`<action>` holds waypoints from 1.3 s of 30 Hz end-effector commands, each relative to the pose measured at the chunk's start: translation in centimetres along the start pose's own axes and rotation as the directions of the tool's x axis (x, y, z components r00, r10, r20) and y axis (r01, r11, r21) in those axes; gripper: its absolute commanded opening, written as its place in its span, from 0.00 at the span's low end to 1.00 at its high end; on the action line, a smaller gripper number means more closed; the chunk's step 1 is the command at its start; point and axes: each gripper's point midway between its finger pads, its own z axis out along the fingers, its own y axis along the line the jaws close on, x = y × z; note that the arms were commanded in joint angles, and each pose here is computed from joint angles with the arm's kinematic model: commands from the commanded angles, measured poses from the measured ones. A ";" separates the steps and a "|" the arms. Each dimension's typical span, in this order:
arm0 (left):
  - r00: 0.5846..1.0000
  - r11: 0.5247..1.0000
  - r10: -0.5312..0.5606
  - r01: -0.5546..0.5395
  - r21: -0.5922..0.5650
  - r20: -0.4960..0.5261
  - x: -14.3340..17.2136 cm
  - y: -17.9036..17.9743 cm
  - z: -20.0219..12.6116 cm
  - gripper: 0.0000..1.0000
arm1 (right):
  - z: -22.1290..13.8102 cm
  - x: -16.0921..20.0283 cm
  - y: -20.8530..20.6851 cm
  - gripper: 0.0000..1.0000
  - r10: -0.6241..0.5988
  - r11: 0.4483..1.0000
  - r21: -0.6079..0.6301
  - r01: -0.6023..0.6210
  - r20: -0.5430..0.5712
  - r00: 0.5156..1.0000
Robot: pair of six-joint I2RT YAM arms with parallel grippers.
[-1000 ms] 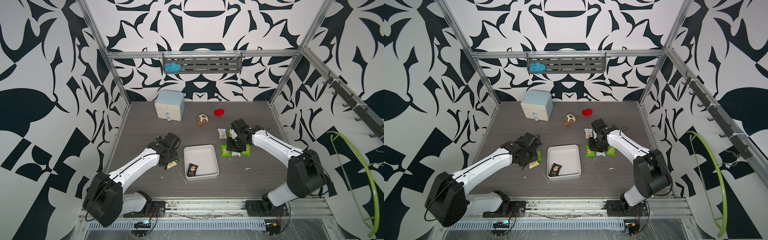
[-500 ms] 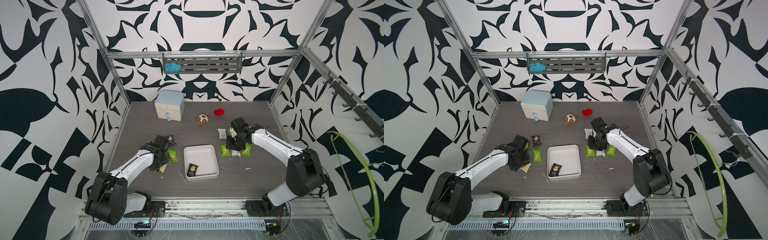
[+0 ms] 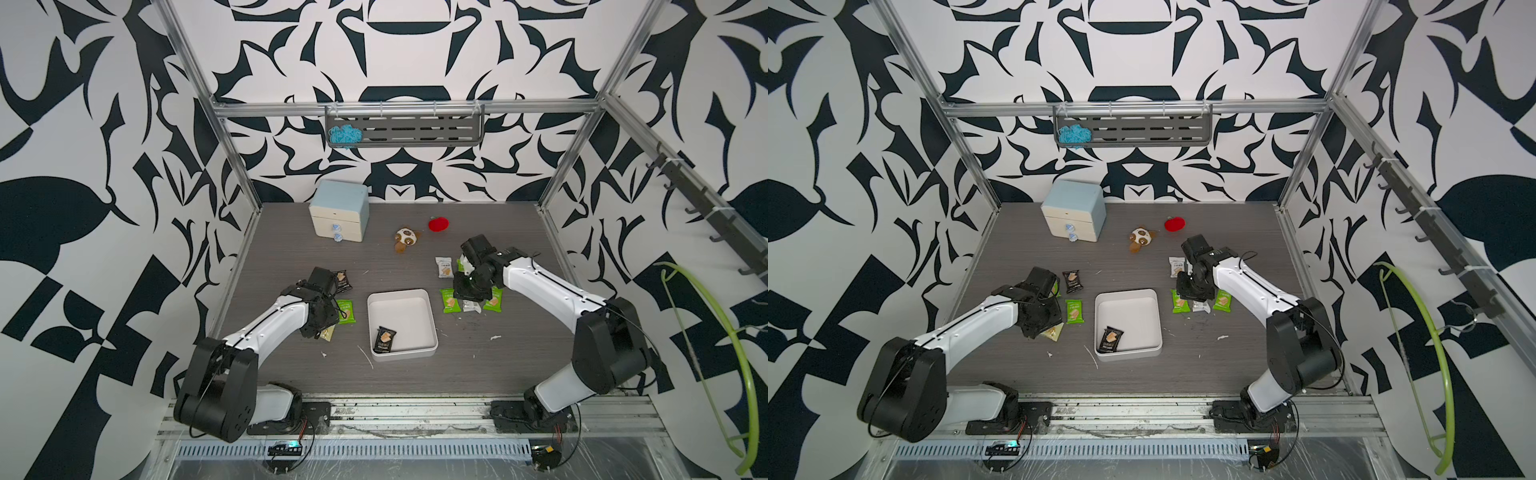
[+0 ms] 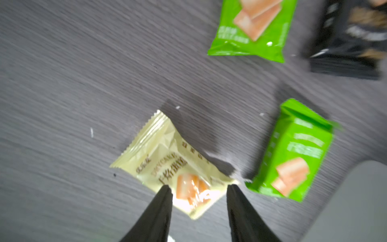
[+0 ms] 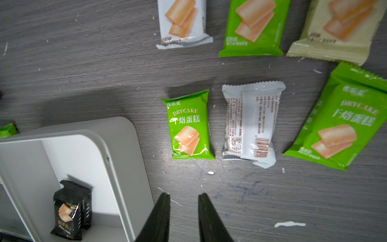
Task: Take the cookies out of the storage box
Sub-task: Place the cookie at the center of the board, then pick up the cookie from the storage box.
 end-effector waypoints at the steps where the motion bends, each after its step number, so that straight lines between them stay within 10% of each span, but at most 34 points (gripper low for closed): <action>1: 0.999 0.996 -0.038 0.035 0.076 0.033 -0.4 -1.1 -3.3 0.54 | -1.3 -0.1 0.2 0.29 -0.011 1.000 -0.005 0.011 0.037 0.999; 21: 0.981 0.951 0.171 -0.189 0.243 0.092 6.6 -12.6 -9.8 0.73 | -1.7 1.0 0.1 0.36 -0.045 0.998 -0.040 0.047 0.055 0.997; 39: 0.883 0.885 0.465 -0.462 0.057 -0.058 11.4 -16.6 -4.6 0.74 | -2.0 1.7 -1.4 0.38 -0.044 0.999 -0.018 0.045 0.067 0.997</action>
